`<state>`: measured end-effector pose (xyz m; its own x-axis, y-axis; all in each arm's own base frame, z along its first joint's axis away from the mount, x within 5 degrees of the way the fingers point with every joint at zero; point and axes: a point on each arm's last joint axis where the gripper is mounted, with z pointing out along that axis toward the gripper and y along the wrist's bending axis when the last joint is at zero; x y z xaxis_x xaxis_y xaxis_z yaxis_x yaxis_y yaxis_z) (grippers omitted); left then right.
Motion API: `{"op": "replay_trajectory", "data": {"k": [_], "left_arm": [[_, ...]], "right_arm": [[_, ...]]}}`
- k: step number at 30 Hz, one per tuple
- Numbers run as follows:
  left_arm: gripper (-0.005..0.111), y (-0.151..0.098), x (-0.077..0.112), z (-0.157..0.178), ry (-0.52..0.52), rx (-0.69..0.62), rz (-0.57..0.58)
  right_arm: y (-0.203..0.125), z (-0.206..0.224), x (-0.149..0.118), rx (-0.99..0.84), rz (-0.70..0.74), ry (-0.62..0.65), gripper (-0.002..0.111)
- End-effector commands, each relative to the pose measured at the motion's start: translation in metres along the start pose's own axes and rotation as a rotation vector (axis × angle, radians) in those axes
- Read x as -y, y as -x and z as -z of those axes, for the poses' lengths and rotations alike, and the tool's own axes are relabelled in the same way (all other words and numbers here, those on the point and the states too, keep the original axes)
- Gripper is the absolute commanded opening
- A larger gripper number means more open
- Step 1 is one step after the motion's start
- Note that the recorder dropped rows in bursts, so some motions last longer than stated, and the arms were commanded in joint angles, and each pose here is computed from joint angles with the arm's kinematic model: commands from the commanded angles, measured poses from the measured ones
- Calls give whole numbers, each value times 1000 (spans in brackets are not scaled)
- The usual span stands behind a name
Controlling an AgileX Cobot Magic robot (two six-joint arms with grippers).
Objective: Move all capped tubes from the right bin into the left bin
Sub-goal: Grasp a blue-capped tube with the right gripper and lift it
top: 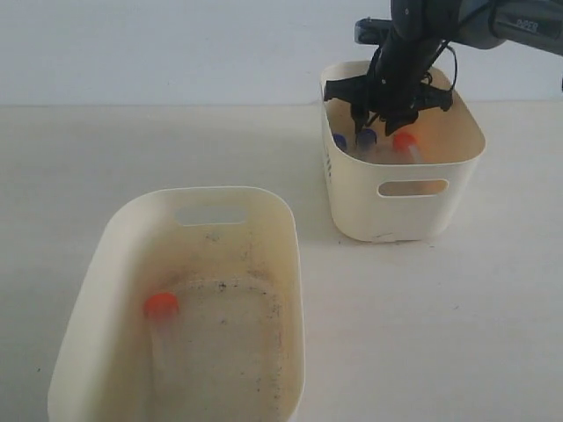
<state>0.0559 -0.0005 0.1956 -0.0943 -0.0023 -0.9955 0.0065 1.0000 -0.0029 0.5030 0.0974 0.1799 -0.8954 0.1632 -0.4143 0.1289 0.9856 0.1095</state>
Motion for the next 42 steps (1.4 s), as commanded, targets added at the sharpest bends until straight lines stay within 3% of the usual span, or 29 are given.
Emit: {"op": "replay_trajectory", "data": {"k": [1,32,34,39,42], "left_arm": [[4,2,0,0,-8,10,7],[4,2,0,0,-8,10,7],[4,2,0,0,-8,10,7],[4,2,0,0,-8,10,7],[4,2,0,0,-8,10,7]], "right_arm": [[-4,-14,3,-35,-11,2,47],[-22,-55,7,-119,-5,-26,47],[-22,-55,7,-121,-1,-26,42],[-21,-51,7,-118,3,-25,0],[-13,-35,5,-79,9,-20,0]]}}
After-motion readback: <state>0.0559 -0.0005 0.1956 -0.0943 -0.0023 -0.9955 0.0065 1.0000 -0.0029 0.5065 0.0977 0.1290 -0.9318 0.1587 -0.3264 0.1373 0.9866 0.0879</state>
